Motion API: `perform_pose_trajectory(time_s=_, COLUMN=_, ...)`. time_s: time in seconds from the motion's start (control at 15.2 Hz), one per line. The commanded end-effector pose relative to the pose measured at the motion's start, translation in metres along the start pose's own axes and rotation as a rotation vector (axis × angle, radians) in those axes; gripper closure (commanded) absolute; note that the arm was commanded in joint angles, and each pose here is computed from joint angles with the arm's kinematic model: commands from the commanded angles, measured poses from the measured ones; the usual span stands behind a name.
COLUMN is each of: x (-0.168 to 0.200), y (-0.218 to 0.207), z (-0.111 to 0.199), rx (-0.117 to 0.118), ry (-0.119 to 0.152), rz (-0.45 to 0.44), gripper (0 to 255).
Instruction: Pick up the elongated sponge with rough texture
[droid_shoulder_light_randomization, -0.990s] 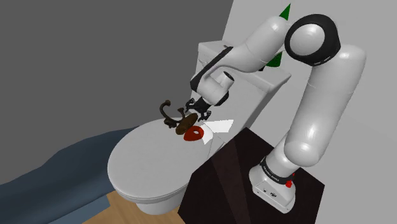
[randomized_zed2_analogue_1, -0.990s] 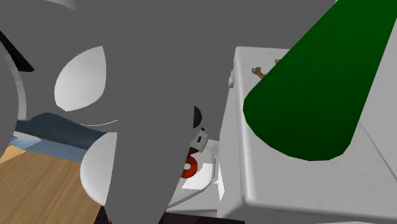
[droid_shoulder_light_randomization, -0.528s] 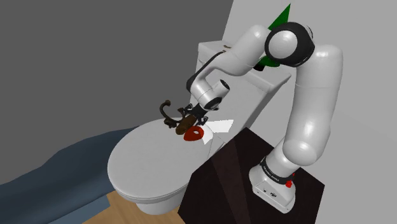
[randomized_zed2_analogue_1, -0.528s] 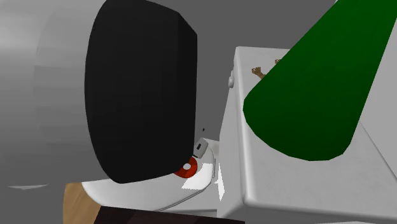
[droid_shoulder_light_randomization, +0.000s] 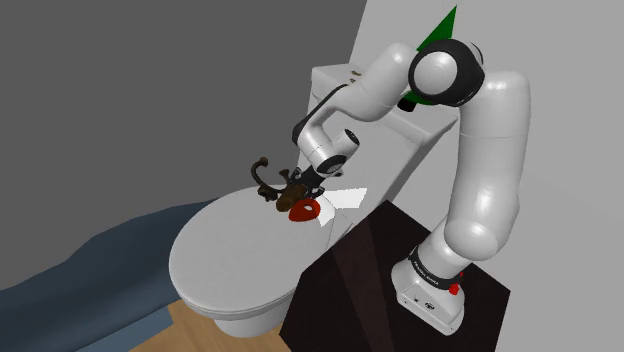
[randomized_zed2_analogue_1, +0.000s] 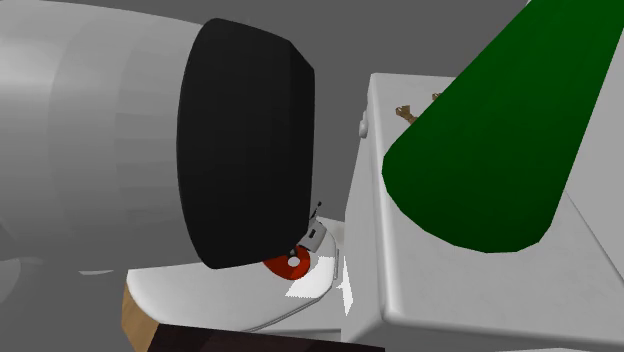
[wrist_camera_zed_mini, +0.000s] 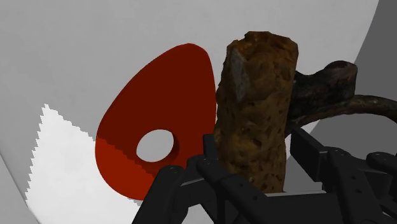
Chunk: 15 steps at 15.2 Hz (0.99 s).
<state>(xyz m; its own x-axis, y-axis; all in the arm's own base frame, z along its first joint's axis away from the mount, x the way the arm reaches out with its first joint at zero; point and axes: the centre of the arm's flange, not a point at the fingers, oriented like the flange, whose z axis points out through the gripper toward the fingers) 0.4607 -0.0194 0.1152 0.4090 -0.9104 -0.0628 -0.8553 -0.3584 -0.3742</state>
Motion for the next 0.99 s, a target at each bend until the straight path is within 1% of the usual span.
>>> perform_pose_trajectory(time_s=0.0, x=0.000, y=0.000, z=0.000, rx=0.000, ry=-0.001, rz=0.000, gripper=255)
perform_pose_trajectory(time_s=0.33, x=0.000, y=0.000, z=0.000, rx=0.000, ry=-0.001, rz=0.000, gripper=255)
perform_pose_trajectory(time_s=0.92, x=-0.003, y=-0.018, z=-0.044, rx=0.000, ry=-0.001, rz=0.000, gripper=255)
